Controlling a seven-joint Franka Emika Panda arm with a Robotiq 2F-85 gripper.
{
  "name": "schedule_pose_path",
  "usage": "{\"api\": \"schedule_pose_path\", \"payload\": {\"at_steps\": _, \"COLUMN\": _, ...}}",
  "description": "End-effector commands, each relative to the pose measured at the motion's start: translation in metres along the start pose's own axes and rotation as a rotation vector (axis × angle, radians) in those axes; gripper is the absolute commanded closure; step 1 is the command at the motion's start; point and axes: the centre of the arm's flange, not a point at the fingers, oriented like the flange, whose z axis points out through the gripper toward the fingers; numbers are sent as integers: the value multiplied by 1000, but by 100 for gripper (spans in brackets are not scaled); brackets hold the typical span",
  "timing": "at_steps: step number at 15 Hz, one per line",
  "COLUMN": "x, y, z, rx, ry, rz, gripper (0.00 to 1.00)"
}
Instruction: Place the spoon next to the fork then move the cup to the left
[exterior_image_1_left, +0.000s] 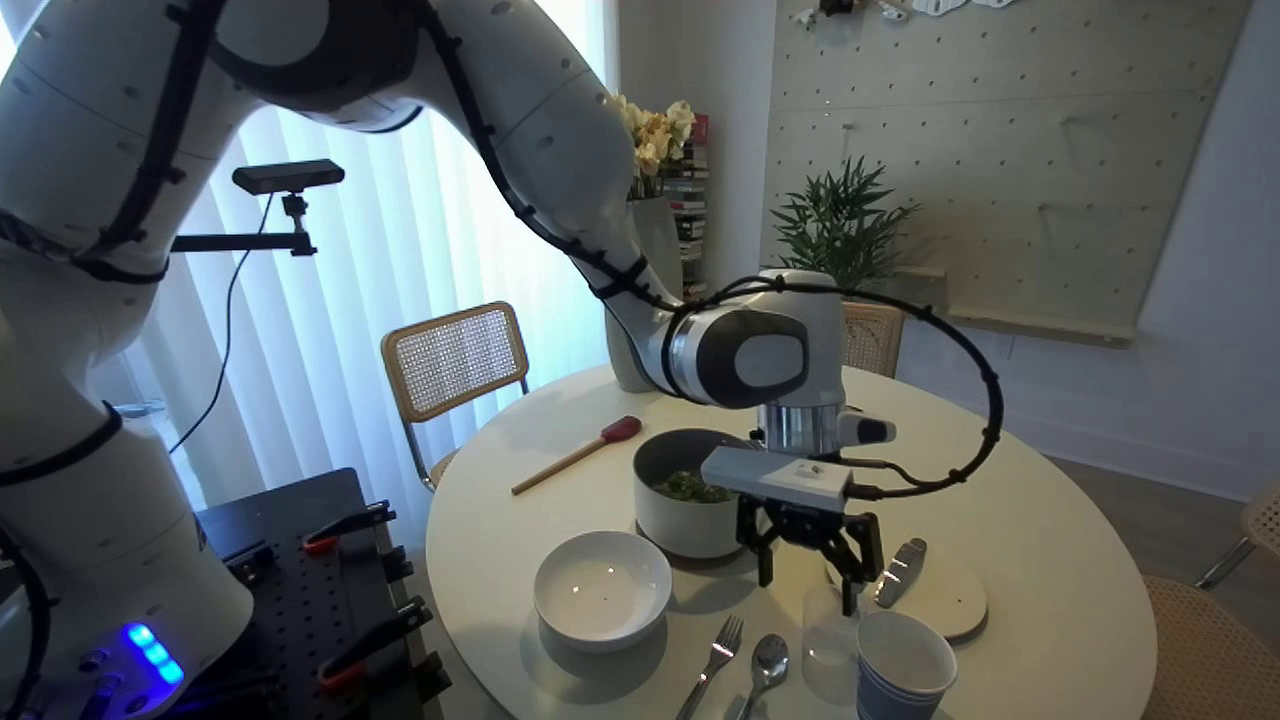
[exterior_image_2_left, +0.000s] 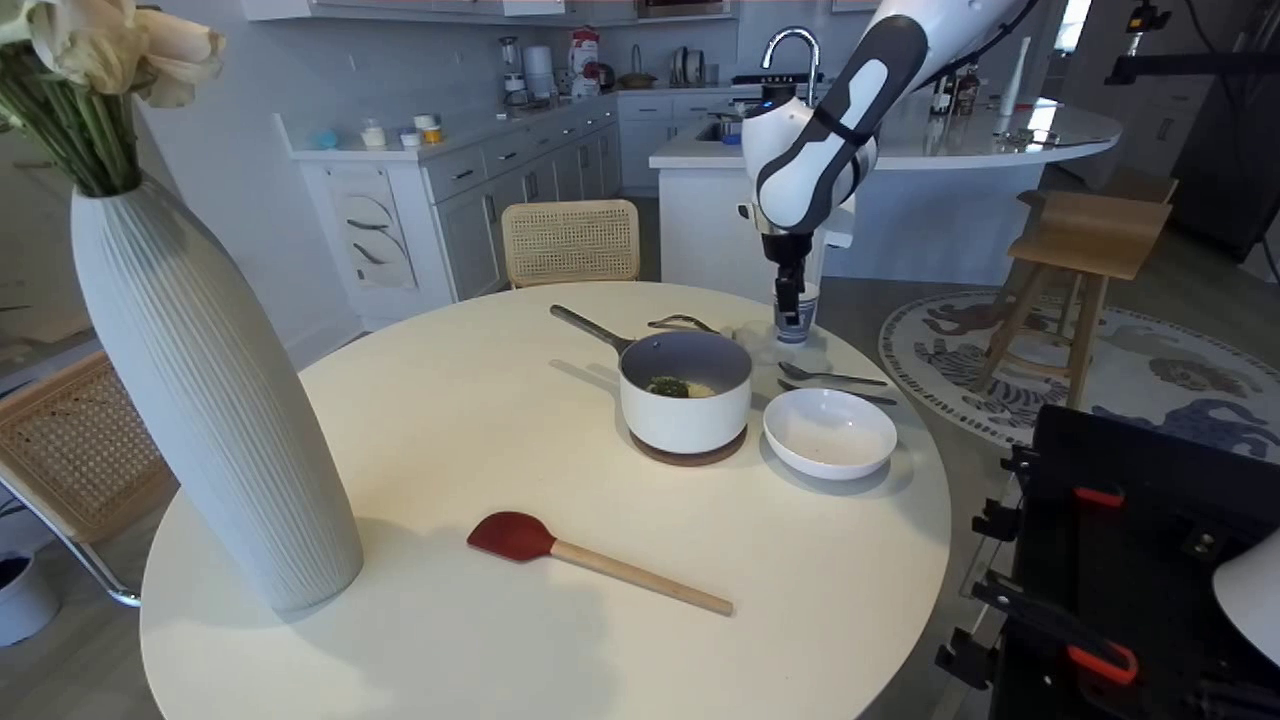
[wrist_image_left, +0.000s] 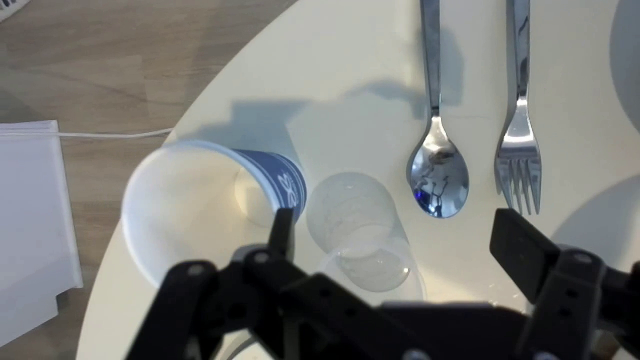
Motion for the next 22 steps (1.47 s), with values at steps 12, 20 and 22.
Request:
{"api": "schedule_pose_path", "payload": {"at_steps": 12, "x": -21, "y": 45, "z": 12, "rx": 60, "ry": 118, "rz": 84, "gripper": 0}}
{"api": "schedule_pose_path", "payload": {"at_steps": 20, "x": 2, "y": 50, "z": 23, "rx": 43, "ry": 159, "rz": 79, "gripper": 0}}
{"api": "schedule_pose_path", "payload": {"at_steps": 22, "x": 7, "y": 54, "z": 25, "rx": 43, "ry": 161, "rz": 81, "gripper": 0}}
